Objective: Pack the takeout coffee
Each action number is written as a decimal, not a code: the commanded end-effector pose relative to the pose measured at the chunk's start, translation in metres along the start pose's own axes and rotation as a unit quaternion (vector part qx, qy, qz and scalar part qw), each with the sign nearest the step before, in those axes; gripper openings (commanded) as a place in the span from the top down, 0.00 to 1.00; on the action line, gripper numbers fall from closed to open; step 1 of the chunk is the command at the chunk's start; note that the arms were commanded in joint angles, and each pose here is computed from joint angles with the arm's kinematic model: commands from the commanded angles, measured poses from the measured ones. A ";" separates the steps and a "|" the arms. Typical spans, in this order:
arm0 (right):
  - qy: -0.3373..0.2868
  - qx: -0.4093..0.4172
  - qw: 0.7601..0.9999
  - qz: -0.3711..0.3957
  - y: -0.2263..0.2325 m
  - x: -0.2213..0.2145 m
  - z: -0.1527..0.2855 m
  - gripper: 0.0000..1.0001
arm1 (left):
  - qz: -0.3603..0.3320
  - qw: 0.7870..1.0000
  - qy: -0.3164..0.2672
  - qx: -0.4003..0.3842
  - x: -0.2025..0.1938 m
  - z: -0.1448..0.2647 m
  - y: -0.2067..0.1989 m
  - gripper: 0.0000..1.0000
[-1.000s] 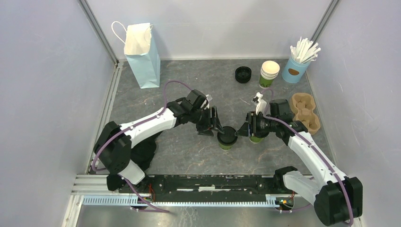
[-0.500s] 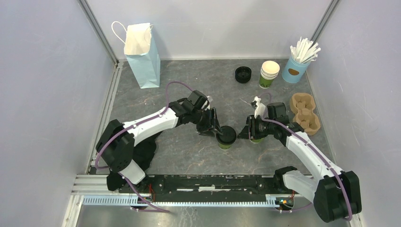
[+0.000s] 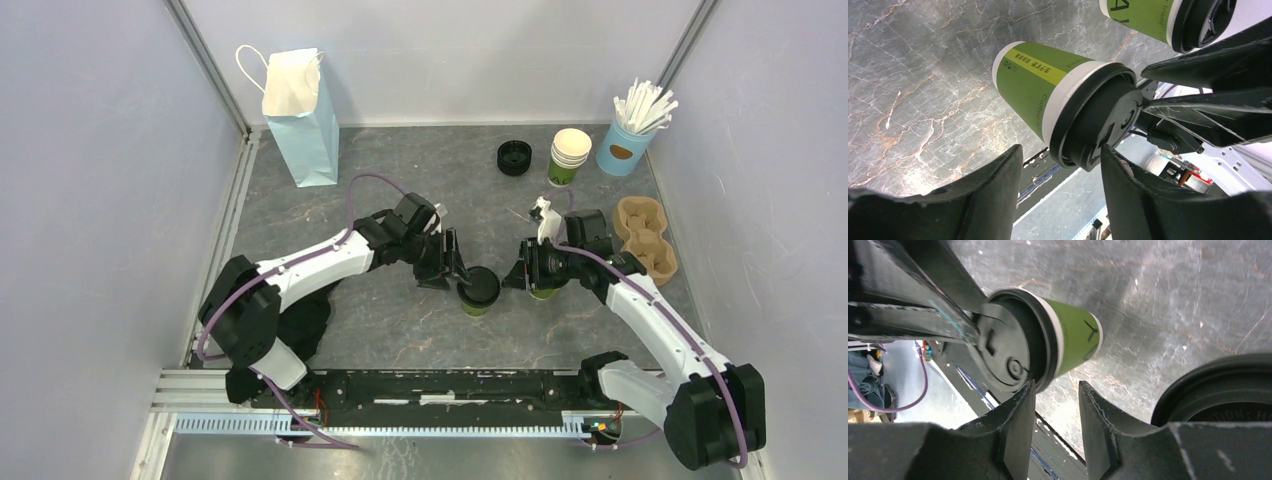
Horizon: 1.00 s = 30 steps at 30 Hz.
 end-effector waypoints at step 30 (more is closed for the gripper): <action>-0.011 0.087 0.996 0.016 0.016 0.018 -0.013 0.49 | -0.002 1.000 -0.028 0.000 0.013 0.015 -0.001 0.56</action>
Point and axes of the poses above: each gripper's point midway between its finger pads, its own z axis back along the fingers, its own y axis along the line the jaws close on, x = y × z, the point moved 6 cm from there along z, back along the fingers, and after that the axes turned 4 degrees about z, right-handed, at the moved point
